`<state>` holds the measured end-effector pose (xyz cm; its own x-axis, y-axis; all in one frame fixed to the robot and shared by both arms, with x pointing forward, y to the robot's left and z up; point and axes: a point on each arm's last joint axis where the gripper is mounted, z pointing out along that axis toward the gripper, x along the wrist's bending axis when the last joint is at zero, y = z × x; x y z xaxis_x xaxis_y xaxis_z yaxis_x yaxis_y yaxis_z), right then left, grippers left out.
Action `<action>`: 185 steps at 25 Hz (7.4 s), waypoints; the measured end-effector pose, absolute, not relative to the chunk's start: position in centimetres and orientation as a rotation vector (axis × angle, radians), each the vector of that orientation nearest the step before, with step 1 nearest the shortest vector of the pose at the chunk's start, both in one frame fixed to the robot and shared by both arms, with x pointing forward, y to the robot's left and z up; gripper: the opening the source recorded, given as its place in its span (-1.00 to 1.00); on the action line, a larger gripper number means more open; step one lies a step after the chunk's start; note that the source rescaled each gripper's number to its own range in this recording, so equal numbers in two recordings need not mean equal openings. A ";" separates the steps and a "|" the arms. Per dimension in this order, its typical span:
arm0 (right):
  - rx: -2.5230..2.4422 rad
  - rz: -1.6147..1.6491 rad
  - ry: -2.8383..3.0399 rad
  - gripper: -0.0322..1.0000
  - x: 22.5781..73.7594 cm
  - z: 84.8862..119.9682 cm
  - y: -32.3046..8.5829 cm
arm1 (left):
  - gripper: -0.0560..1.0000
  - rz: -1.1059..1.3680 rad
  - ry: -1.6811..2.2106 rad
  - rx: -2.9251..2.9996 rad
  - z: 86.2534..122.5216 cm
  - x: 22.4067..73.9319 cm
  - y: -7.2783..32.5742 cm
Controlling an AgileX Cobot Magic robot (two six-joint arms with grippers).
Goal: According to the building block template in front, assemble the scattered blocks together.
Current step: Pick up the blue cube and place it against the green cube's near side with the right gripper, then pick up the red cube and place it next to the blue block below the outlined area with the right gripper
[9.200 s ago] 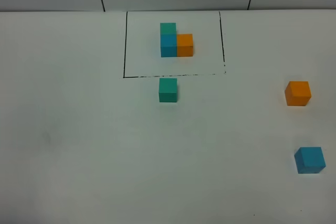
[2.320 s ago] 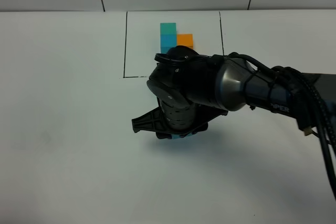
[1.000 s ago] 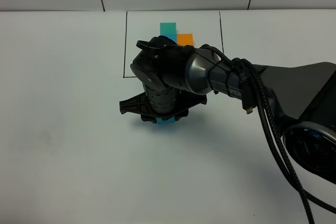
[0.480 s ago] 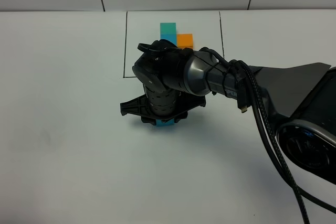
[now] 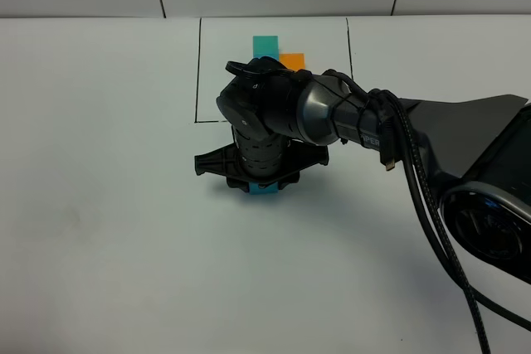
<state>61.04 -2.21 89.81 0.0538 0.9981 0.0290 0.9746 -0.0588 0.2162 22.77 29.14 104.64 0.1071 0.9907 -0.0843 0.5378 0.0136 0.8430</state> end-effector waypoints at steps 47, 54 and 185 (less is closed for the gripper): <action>2.120 0.281 2.079 -0.90 61.8 89.2 -2.5 | 0.33 0.753 1.527 1.626 104.6 22.8 29.1; 2.120 0.280 2.079 -0.90 61.8 89.2 -2.5 | 0.33 0.753 1.527 1.626 104.6 22.8 29.1; 0.114 0.150 2.991 -0.90 64.3 90.5 -10.0 | 0.33 0.751 1.527 1.627 104.6 22.8 29.1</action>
